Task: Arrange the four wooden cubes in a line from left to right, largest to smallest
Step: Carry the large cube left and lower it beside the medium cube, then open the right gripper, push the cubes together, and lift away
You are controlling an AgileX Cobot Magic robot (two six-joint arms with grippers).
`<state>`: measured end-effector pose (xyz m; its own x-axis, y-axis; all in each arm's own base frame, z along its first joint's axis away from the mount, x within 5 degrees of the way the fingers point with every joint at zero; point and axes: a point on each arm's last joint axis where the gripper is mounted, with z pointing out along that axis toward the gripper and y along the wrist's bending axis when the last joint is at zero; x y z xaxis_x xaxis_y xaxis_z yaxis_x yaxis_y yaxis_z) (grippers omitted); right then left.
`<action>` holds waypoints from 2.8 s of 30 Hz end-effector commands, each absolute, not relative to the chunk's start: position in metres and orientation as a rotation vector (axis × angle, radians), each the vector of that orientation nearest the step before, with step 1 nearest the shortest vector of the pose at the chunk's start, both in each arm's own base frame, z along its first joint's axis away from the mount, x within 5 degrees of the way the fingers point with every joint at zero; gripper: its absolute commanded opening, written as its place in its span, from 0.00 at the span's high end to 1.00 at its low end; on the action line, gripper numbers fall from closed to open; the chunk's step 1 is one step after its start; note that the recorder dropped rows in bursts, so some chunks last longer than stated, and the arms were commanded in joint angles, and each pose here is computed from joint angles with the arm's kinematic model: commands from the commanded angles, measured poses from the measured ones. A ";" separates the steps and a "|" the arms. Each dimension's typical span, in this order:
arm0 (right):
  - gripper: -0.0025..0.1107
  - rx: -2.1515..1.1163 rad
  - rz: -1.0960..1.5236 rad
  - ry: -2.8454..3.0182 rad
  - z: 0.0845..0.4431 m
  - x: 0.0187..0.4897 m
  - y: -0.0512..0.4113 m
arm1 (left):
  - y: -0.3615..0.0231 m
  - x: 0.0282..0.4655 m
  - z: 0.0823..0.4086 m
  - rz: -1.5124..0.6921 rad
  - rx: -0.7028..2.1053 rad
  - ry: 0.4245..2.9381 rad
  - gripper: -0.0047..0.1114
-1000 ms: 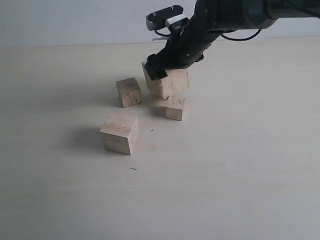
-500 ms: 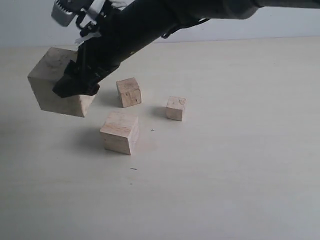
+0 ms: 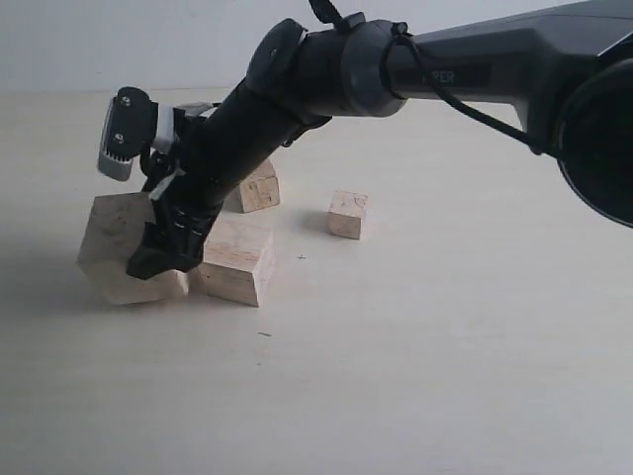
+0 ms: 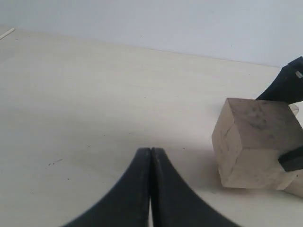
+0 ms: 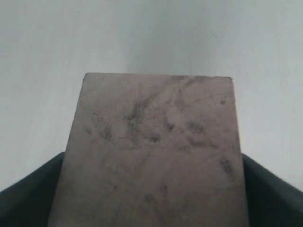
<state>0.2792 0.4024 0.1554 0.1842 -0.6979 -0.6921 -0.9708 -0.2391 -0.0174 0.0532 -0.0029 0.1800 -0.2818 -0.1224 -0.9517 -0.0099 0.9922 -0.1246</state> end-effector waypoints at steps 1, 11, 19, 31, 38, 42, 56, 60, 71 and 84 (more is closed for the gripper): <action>0.98 -2.084 0.696 1.530 0.155 0.284 0.398 | -0.003 0.053 0.181 -0.110 -0.086 1.841 0.96; 0.98 -2.012 0.739 1.713 0.154 0.297 0.383 | -0.003 0.053 0.181 -0.110 -0.086 1.841 0.96; 0.98 -2.024 0.739 1.704 0.153 0.297 0.383 | -0.003 0.053 0.181 -0.110 -0.086 1.841 0.96; 0.53 -2.044 0.689 1.690 0.152 0.299 0.382 | -0.003 0.053 0.181 -0.110 -0.086 1.841 0.96; 0.26 -2.013 0.679 1.713 0.152 0.301 0.382 | -0.003 0.053 0.181 -0.110 -0.086 1.841 0.96; 0.24 -1.994 0.683 1.735 0.152 0.301 0.382 | -0.003 0.053 0.181 -0.110 -0.086 1.841 0.96; 0.26 -1.886 0.219 2.094 0.246 0.295 0.328 | -0.003 0.053 0.181 -0.110 -0.086 1.841 0.96; 0.27 -1.942 0.186 2.189 0.229 0.289 0.319 | -0.003 0.053 0.181 -0.110 -0.086 1.841 0.96; 0.27 -1.946 0.152 2.201 0.188 0.283 0.310 | -0.003 0.053 0.181 -0.110 -0.086 1.841 0.96; 0.27 -1.852 0.301 2.280 0.159 0.276 0.315 | -0.003 0.053 0.181 -0.110 -0.086 1.841 0.96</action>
